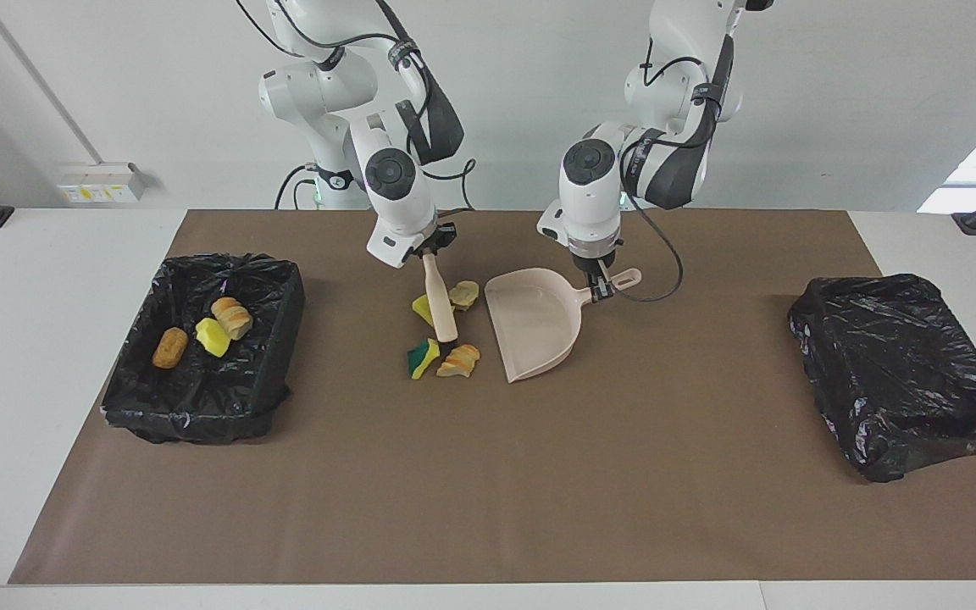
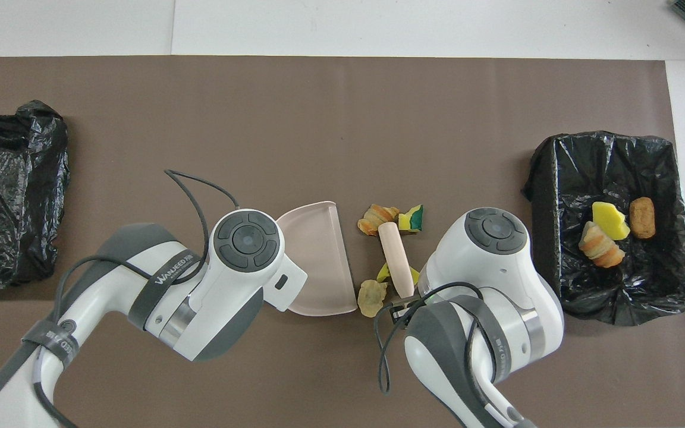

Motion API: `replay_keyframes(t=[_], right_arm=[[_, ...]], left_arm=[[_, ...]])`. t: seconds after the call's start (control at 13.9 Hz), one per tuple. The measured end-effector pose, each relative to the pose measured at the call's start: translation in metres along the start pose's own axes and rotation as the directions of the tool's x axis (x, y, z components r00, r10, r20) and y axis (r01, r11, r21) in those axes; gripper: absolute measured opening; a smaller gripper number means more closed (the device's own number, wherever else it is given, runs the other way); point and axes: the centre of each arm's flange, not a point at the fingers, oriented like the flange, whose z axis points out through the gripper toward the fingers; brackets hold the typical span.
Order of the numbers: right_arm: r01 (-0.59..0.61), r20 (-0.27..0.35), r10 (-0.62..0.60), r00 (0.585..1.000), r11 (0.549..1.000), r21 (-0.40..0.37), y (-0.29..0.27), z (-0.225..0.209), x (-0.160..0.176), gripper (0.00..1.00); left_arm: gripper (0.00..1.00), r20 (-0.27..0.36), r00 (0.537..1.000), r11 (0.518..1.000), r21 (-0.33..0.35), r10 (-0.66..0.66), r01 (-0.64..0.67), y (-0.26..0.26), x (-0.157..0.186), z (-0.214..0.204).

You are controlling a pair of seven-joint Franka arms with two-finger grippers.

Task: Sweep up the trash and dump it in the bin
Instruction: 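Sweep the remaining crumbs into the dustpan with the brush in the right gripper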

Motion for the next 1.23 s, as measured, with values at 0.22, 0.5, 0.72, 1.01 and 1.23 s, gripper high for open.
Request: replay_keyframes(t=[0.22, 0.5, 0.72, 1.01, 1.23], right_arm=[[0.021, -0.008, -0.021, 1.000, 0.999, -0.040, 0.000, -0.054, -0.003, 0.26], [0.004, -0.027, -0.010, 1.000, 0.976, -0.220, 0.055, -0.103, -0.029, 0.26], [0.022, 0.002, -0.023, 1.000, 0.960, -0.279, 0.081, -0.049, -0.030, 0.26], [0.045, 0.023, -0.041, 0.999, 0.974, -0.220, 0.040, -0.006, -0.027, 0.26], [0.070, 0.017, -0.069, 0.997, 0.988, -0.138, 0.002, 0.017, -0.021, 0.26]], left_arm=[[0.31, 0.001, 1.000, 1.000, 0.003, 0.002, -0.002, 0.003, -0.002, 0.004], [0.31, -0.004, 1.000, 1.000, 0.008, 0.001, -0.001, 0.004, -0.003, 0.006], [0.31, -0.006, 1.000, 1.000, 0.010, 0.001, -0.001, 0.004, -0.004, 0.008], [0.31, -0.009, 1.000, 1.000, 0.013, 0.001, -0.001, 0.005, -0.004, 0.010], [0.31, -0.009, 1.000, 1.000, 0.013, 0.001, -0.001, 0.005, -0.004, 0.010]])
